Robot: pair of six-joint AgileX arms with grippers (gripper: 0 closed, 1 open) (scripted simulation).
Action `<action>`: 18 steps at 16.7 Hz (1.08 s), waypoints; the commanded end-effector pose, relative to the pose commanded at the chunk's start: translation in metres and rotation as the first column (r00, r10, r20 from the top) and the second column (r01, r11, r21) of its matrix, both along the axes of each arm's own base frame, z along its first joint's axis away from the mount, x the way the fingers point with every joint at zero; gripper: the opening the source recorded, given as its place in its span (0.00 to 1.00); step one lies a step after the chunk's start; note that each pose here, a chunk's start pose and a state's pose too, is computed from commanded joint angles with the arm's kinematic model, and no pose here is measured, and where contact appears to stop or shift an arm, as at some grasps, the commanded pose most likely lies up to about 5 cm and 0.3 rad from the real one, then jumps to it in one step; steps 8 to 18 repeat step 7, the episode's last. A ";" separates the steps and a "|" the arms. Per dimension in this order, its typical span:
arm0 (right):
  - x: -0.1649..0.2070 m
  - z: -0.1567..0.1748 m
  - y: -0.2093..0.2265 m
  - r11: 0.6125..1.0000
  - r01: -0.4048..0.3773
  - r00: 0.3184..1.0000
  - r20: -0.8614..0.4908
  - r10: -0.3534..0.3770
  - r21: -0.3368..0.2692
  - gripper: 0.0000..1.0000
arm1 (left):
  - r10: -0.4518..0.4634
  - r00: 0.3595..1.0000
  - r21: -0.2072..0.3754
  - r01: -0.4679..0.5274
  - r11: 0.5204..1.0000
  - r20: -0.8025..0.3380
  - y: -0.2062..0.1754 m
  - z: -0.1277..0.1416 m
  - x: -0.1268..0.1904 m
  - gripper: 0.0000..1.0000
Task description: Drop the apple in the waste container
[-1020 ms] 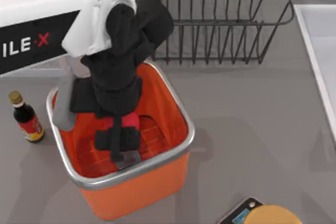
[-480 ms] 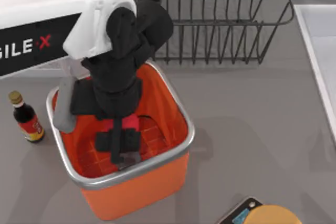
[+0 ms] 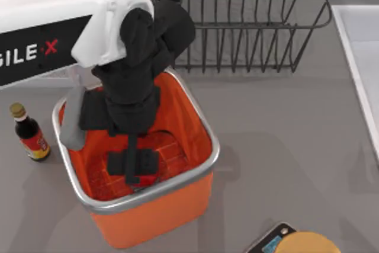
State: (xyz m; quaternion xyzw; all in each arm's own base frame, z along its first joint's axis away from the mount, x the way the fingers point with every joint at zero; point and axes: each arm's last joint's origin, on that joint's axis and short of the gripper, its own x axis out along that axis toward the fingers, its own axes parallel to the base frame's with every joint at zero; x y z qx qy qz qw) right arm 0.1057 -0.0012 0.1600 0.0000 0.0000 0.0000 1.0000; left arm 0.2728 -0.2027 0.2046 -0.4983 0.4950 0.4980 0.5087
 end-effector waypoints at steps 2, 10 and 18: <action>0.000 0.000 0.000 1.000 0.000 1.000 0.000 0.000 0.000 1.00 | 0.000 1.000 0.000 0.000 1.000 0.000 0.000 0.000 0.000 1.00; 0.000 0.000 0.000 1.000 0.000 1.000 0.000 0.000 0.000 1.00 | 0.000 1.000 0.000 0.000 1.000 0.000 0.000 0.000 0.000 1.00; 0.000 0.000 0.000 1.000 0.000 1.000 0.000 0.000 0.000 1.00 | 0.000 1.000 0.000 0.000 1.000 0.000 0.000 0.000 0.000 1.00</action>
